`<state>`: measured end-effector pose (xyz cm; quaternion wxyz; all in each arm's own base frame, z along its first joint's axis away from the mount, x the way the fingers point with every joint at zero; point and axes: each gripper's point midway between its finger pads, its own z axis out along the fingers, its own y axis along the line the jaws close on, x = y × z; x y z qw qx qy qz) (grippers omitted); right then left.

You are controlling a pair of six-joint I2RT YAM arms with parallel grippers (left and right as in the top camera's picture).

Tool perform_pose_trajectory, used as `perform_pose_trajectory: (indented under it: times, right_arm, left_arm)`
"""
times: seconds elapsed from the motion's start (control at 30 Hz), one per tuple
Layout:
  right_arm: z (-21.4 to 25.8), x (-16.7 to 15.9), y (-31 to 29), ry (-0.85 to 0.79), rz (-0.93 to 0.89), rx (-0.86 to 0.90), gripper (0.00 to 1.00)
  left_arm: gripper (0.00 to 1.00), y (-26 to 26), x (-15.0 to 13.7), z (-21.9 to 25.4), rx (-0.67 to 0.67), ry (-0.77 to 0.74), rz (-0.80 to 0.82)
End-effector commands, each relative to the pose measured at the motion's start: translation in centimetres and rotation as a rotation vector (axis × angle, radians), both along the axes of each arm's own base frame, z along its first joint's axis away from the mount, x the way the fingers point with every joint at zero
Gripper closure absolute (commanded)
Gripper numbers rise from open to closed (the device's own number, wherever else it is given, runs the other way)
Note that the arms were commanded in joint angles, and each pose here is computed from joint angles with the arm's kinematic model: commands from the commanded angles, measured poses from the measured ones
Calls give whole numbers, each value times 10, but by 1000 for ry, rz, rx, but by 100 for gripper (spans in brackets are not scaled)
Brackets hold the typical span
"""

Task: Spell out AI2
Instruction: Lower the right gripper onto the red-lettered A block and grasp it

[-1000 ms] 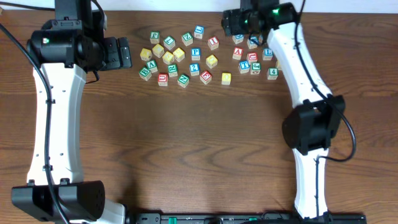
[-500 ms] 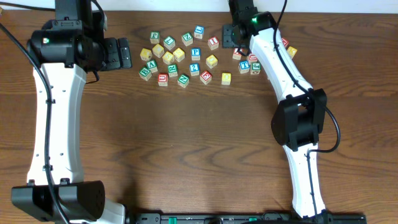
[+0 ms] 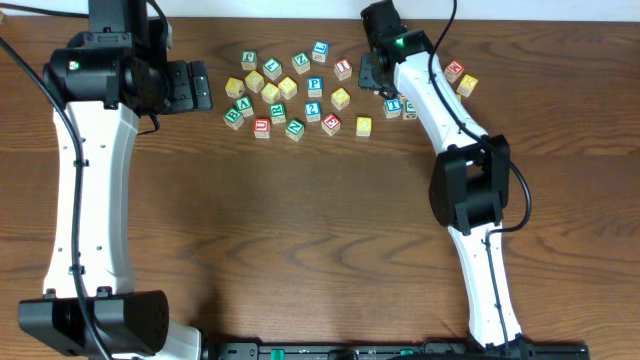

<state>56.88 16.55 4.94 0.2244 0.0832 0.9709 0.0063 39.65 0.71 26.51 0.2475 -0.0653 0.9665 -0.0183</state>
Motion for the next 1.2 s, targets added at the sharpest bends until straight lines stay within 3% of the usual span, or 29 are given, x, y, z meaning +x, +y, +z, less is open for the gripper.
perform_pose_trajectory:
  times: [0.0, 0.7, 1.17]
  right_arm:
    - [-11, 6, -6, -4, -39, -9, 55]
    - [-37, 12, -12, 13, -26, -11, 57]
    - [-29, 18, -12, -13, 80, -54, 76]
  left_arm:
    - [2, 1, -1, -1, 4, 7, -10]
    - [2, 1, -2, -2, 4, 11, -10]
    - [3, 1, -2, -2, 4, 11, -10]
